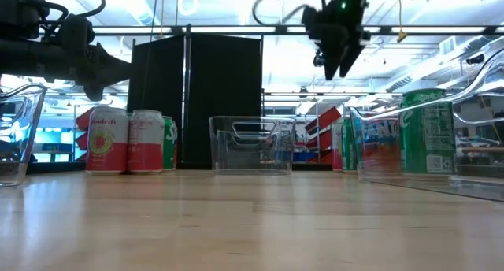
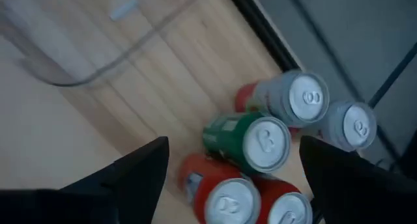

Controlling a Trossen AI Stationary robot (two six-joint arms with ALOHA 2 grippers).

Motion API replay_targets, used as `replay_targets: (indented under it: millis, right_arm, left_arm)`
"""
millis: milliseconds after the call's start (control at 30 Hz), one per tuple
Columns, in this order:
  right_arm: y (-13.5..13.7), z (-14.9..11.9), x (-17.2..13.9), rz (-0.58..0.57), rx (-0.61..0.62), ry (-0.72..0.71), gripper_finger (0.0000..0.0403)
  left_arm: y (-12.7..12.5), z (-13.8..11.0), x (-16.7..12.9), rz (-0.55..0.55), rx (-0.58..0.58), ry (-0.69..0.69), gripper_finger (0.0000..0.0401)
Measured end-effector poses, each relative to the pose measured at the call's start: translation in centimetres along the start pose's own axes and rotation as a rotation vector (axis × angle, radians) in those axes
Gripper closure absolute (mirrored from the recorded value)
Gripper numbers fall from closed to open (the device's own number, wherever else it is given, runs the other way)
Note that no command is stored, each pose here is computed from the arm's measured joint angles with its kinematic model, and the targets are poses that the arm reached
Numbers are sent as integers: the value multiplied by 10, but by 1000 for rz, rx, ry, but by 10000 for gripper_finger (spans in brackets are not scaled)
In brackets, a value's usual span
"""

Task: Sort soda cans
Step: Put the green soda can into the bottom right transparent bin

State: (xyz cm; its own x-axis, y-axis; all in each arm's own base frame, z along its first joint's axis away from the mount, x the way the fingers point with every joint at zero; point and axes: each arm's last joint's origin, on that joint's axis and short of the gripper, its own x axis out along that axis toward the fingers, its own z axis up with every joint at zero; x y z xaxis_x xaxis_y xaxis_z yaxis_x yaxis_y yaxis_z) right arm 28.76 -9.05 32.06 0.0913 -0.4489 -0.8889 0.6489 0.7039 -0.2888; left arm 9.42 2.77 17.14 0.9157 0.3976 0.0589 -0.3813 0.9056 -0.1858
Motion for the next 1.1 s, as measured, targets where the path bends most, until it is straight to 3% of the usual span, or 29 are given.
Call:
replay_targets:
  millis: [233, 467, 1100]
  right_arm:
    - [-41, -4, 46, 64, 33, 186, 83]
    - [-56, -8, 77, 53, 45, 185, 75]
    - [-58, 3, 84, 183, 23, 81, 83]
  left_arm:
    - [0, 0, 0, 0, 0, 1, 391]
    - [0, 0, 0, 0, 38, 0, 391]
    - [0, 0, 0, 1, 41, 0, 391]
